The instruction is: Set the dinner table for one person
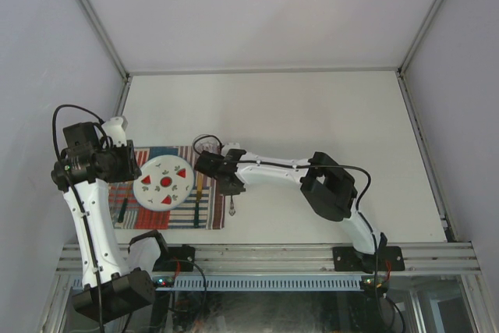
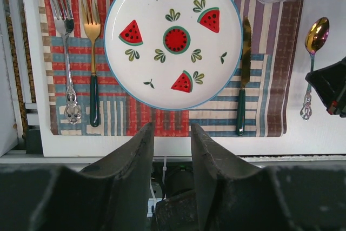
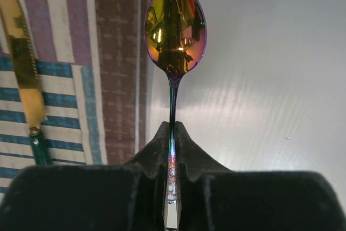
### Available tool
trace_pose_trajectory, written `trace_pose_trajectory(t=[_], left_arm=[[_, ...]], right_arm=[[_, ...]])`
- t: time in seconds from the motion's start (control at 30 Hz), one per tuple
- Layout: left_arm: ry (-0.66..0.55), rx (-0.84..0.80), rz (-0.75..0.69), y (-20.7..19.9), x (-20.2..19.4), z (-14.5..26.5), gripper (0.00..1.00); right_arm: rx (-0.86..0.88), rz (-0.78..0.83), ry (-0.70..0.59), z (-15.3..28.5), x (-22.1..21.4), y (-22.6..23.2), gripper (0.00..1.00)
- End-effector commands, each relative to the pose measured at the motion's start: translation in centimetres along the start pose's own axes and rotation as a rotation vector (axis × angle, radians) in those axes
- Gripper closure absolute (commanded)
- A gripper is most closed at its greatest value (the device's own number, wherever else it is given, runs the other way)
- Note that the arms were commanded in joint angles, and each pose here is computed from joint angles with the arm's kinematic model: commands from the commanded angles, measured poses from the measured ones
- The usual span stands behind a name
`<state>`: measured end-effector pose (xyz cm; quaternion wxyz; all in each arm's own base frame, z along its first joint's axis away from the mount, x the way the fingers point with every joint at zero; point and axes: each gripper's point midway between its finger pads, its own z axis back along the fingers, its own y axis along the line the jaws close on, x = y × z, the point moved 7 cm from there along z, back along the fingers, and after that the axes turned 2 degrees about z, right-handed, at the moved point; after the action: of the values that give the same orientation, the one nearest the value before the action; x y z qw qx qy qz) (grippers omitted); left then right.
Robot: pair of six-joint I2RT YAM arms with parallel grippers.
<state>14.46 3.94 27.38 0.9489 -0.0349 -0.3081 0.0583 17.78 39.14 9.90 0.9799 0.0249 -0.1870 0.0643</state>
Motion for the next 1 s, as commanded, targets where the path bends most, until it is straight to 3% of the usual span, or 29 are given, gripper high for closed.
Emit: trace_pose_trajectory(t=[0.0,0.37,0.97], left_arm=[[-0.041,-0.007,-0.031,0.0,0.5,0.6,0.62],[-0.035,-0.025,-0.049,-0.2,0.4,0.6,0.61],[-0.023,-0.024,-0.046,0.0,0.5,0.2,0.62]], right_arm=[[0.061,-0.094,-0.044,1.1,1.4,2.4,1.0],[0.172,-0.092,-0.078,1.9,2.5,7.1,1.0],[0.172,-0.095,-0.008,-0.4,-1.2,7.5,1.0]])
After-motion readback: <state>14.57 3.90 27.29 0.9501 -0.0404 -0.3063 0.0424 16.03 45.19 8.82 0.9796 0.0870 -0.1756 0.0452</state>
